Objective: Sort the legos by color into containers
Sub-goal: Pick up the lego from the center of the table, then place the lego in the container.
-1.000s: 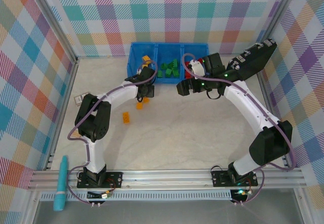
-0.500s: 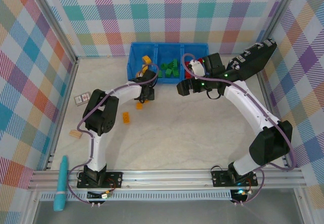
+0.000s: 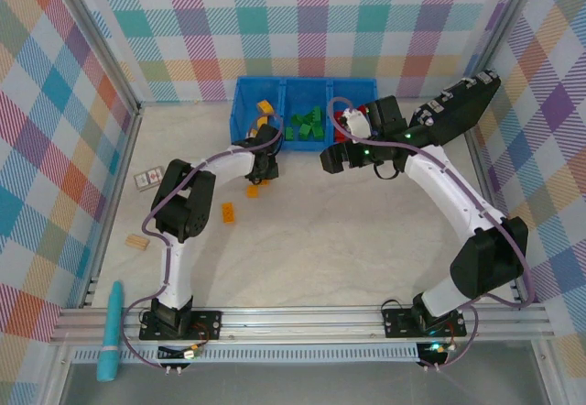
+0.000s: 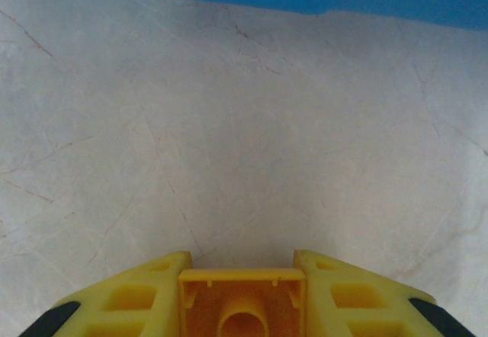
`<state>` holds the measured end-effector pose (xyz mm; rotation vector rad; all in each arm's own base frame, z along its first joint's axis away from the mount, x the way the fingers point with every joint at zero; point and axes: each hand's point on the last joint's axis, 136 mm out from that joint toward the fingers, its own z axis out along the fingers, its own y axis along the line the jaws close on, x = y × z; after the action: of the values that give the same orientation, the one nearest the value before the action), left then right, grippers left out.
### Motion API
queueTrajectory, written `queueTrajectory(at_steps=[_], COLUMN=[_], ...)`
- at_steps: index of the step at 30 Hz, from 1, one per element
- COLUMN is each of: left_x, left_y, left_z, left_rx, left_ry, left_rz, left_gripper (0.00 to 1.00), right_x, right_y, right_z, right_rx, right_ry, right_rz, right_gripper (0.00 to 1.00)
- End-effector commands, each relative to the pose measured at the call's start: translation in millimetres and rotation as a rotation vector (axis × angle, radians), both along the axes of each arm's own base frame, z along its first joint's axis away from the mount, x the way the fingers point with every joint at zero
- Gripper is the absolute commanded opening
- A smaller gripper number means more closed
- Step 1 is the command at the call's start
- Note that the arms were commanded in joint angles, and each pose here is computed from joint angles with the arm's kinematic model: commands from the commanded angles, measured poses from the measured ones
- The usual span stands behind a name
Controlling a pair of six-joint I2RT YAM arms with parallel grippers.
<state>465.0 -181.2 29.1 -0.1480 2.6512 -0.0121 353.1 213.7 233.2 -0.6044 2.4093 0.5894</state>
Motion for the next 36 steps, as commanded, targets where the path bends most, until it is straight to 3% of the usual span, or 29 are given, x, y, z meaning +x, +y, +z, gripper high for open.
queueTrajectory(at_steps=[1, 9, 20, 23, 28, 36], left_x=[25, 91, 160, 169, 171, 149], left_y=[7, 17, 14, 12, 12, 19], left_z=[35, 116, 100, 90, 83, 118], left_rx=[-0.016, -0.094, -0.2, -0.228, -0.239, -0.209], left_ry=[-0.103, -0.358, -0.434, -0.421, -0.408, -0.432], left_rz=[0.029, 0.082, 0.125, 0.128, 0.132, 0.08], left_gripper=[0.25, 0.24, 0.24, 0.28, 0.47, 0.57], right_x=[6, 6, 16, 19, 22, 23], right_y=[2, 2, 6, 8, 11, 16], right_z=[3, 9, 11, 10, 12, 5], right_rx=[-0.013, 0.0, -0.006, -0.001, 0.01, 0.024], right_ry=[-0.016, -0.017, -0.014, -0.009, -0.005, 0.015], right_rz=[0.012, 0.004, 0.001, 0.002, 0.004, 0.011], right_gripper=[0.99, 0.99, 0.99, 0.99, 0.99, 0.99])
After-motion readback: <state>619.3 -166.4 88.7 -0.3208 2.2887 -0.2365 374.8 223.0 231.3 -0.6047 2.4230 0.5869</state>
